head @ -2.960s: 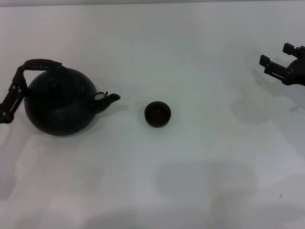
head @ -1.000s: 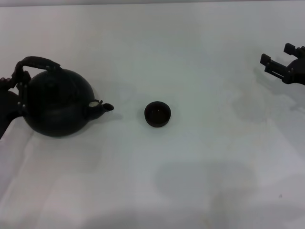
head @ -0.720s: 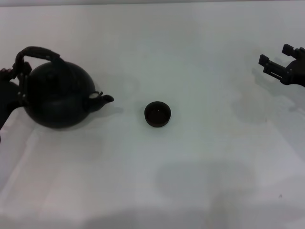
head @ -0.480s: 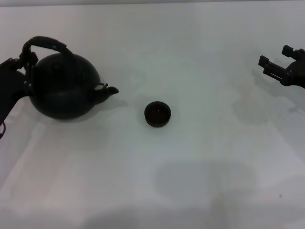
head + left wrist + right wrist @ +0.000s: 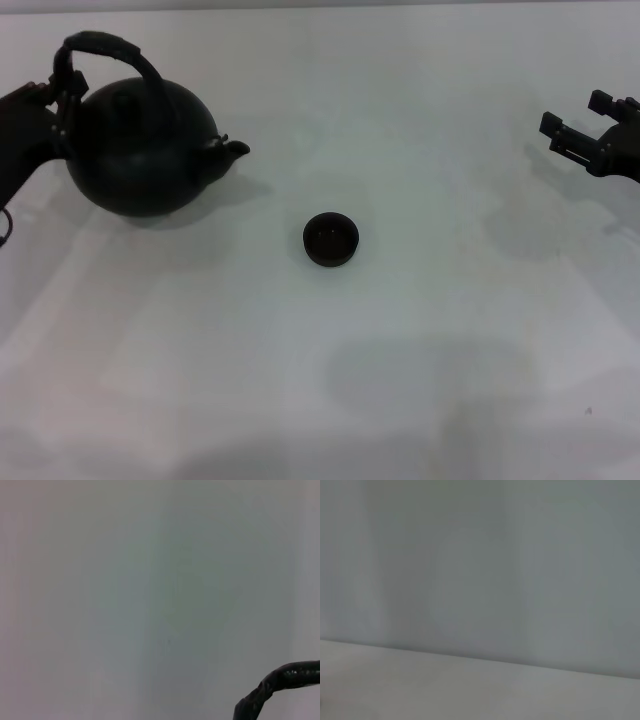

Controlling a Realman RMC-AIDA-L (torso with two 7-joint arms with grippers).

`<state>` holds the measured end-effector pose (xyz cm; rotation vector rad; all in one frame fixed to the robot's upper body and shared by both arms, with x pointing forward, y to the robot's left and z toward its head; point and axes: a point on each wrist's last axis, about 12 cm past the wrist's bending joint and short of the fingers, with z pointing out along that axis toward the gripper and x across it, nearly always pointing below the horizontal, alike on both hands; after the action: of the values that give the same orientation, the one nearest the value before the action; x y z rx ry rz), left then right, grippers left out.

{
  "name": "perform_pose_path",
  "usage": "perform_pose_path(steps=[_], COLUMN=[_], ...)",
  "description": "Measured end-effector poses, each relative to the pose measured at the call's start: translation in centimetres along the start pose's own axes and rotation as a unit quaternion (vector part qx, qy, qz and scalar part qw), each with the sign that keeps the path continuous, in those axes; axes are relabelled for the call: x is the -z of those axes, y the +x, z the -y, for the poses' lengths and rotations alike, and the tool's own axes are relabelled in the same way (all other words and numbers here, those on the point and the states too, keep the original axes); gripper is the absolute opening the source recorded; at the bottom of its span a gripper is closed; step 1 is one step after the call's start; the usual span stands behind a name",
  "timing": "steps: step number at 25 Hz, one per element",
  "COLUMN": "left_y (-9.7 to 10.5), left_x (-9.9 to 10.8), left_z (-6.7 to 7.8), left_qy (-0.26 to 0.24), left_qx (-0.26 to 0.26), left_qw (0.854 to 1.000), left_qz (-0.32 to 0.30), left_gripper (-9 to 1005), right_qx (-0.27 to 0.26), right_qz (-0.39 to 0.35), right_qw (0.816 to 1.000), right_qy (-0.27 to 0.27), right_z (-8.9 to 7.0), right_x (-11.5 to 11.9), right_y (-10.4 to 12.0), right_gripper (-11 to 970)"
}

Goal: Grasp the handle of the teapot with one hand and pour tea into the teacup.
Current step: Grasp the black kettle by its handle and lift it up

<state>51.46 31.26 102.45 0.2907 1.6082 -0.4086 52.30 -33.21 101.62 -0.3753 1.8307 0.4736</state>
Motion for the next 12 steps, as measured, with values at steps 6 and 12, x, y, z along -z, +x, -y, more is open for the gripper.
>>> perform_pose_path(steps=[6, 12], left_y=[-0.9, -1.6], left_x=[-0.8, -1.6], left_z=[-1.0, -1.5], left_qy=[0.003, 0.007], left_qx=[0.018, 0.011], left_qw=[1.000, 0.999], left_qz=[-0.022, -0.050], left_gripper=[107, 107], right_qx=[0.001, 0.000], right_qz=[0.001, 0.001], right_qw=[1.000, 1.000], right_qy=[-0.002, -0.002], right_z=[0.0, -0.1], right_x=[0.0, 0.1], right_y=[0.0, 0.0], right_gripper=[848, 848])
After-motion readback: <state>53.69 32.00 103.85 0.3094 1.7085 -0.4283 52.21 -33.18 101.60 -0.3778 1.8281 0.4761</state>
